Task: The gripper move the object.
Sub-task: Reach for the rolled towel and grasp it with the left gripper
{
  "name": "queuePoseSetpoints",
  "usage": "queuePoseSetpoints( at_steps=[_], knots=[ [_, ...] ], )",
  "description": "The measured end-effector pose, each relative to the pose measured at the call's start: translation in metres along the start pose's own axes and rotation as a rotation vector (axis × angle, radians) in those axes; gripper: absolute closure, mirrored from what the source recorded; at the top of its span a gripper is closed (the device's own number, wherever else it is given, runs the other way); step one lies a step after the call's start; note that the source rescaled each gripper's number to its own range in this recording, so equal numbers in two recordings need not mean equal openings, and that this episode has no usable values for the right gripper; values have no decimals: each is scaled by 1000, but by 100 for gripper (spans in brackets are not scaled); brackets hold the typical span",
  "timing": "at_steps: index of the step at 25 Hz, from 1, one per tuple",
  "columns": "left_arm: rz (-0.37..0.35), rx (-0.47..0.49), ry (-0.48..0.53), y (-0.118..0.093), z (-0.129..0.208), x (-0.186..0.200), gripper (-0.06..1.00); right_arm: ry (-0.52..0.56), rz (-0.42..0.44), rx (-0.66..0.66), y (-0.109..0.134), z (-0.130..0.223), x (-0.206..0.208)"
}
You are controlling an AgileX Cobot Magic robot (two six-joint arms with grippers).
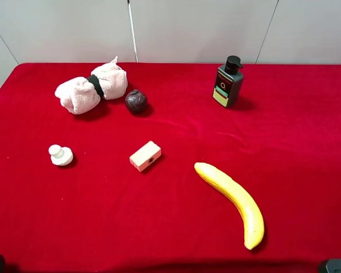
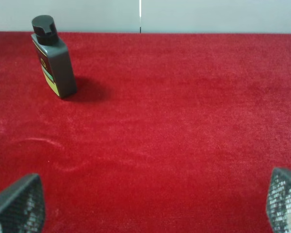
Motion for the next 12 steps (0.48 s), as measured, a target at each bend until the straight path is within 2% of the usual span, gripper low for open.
queuePoseSetpoints(
  at_steps=[12],
  knots=[
    [0,0,0,0,0,0,1,-1,0,0,0,0,0]
  ],
)
Point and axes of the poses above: a point on each arm's last joint axis where the gripper is mounted, x pointing back along that axis away from the gripper, y along the wrist's bending axis when the last joint is at zero, z = x × y, the point moved 8 cm from there along -x, pointing out along that axis toward the gripper, and after that the axes turned 8 degrees about -x, right-handed, at the moved point
